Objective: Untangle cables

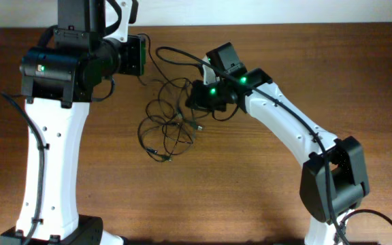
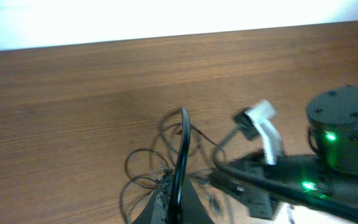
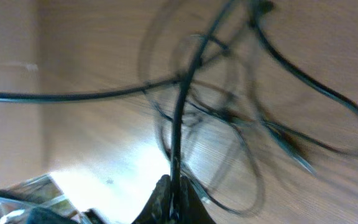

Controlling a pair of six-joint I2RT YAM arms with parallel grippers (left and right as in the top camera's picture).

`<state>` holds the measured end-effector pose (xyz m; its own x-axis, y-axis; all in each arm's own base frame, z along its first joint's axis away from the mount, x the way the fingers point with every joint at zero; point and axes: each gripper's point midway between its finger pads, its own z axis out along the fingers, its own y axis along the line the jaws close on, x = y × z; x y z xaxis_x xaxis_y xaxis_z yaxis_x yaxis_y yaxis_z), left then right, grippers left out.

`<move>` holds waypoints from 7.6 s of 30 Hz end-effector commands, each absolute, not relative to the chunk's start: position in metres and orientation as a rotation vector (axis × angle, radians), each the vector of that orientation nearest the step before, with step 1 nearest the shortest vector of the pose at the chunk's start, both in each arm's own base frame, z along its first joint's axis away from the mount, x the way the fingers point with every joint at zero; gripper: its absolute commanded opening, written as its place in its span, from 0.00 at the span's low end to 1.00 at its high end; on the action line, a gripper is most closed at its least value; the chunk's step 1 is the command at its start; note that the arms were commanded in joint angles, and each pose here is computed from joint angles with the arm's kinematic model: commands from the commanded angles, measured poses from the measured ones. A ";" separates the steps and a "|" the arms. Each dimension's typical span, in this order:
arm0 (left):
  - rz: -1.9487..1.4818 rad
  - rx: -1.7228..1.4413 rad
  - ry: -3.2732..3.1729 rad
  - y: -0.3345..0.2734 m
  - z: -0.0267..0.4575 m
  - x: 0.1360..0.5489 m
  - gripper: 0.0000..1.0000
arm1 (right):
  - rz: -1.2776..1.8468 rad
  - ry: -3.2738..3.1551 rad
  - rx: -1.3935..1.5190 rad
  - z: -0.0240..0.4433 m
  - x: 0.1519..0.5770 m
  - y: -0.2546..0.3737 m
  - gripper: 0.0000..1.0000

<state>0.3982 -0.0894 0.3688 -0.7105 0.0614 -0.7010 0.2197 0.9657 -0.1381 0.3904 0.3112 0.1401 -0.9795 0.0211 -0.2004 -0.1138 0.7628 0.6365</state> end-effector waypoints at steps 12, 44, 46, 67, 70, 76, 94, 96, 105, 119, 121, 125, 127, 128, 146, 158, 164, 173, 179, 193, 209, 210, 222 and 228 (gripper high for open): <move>-0.062 0.111 2.659 -0.062 0.271 0.428 0.00 | 0.317 2.712 0.181 0.224 0.363 0.124 0.04; -0.597 0.806 3.032 -0.339 0.052 0.365 0.41 | 0.106 2.891 0.663 0.159 0.364 -0.015 0.89; -0.561 0.806 3.076 -0.345 0.032 0.358 0.40 | 0.106 2.891 0.663 0.159 0.364 -0.015 0.89; -0.218 0.579 2.964 -0.304 0.118 0.392 0.00 | 0.119 2.908 0.626 0.159 0.362 -0.012 0.89; -0.302 0.532 2.797 -0.273 0.224 0.396 0.00 | 0.137 2.912 0.625 0.159 0.362 -0.010 0.89; -0.327 0.432 2.607 -0.208 0.318 0.389 0.00 | 0.230 2.926 0.546 0.160 0.363 0.001 0.89; -0.551 0.784 2.505 -0.224 0.317 0.387 0.74 | 0.228 2.942 0.548 0.159 0.359 0.002 0.89; -0.537 0.806 2.494 -0.222 0.317 0.388 0.91 | 0.227 2.945 0.549 0.159 0.358 0.002 0.89; -0.524 0.938 2.643 -0.220 0.249 0.390 0.91 | 0.225 2.955 0.547 0.159 0.356 0.002 0.89; -0.775 1.043 2.645 -0.303 0.054 0.432 0.35 | 0.225 2.954 0.548 0.159 0.356 0.002 0.89; -0.781 0.986 2.655 -0.303 0.056 0.437 0.03 | 0.226 2.950 0.547 0.159 0.357 0.002 0.89; -0.776 0.928 2.569 -0.301 0.122 0.452 0.00 | 0.227 2.948 0.546 0.159 0.358 0.002 0.90; -0.771 0.935 2.489 -0.300 0.183 0.442 0.00 | 0.227 2.946 0.545 0.159 0.358 0.002 0.90; -0.770 0.941 2.454 -0.299 0.208 0.435 0.00 | 0.227 2.945 0.545 0.159 0.359 0.002 0.90; -0.529 0.812 1.889 -0.234 0.457 0.357 0.00 | 0.891 2.723 -0.043 0.197 0.384 0.090 0.89; -0.508 0.779 1.890 -0.230 0.460 0.361 0.00 | 1.118 2.531 -0.615 0.215 0.361 0.200 0.54; -0.517 0.760 1.900 -0.230 0.460 0.361 0.00 | 1.142 2.566 -0.642 0.186 0.370 0.215 0.25; -0.234 0.392 2.202 -0.119 0.407 0.406 0.00 | 0.995 2.418 -0.375 0.330 0.351 0.123 0.04; -0.141 0.227 2.292 -0.059 0.384 0.427 0.00 | 0.516 2.800 0.148 0.252 0.346 0.036 0.04; -0.092 0.128 2.116 -0.042 0.447 0.407 0.00 | 0.440 3.119 0.336 0.088 0.346 0.022 0.07; -0.388 0.526 2.926 -0.184 0.112 0.366 0.72 | 0.447 3.126 0.338 0.089 0.344 0.023 0.70; -0.389 0.526 2.926 -0.184 0.112 0.366 0.68 | 0.447 3.126 0.338 0.089 0.344 0.023 0.71; -0.210 0.782 2.836 -0.237 0.045 0.353 0.79 | 0.448 3.137 0.342 0.089 0.341 0.023 0.73; 0.062 0.694 2.698 -0.222 0.028 0.404 0.64 | 0.448 3.136 0.342 0.089 0.341 0.023 0.73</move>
<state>0.3935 -0.2265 0.0345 -0.8263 0.4702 -0.3101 0.4701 0.8790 0.0800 0.3420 0.0244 0.0899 -0.9773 0.2000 0.0700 0.2116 0.9373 0.2768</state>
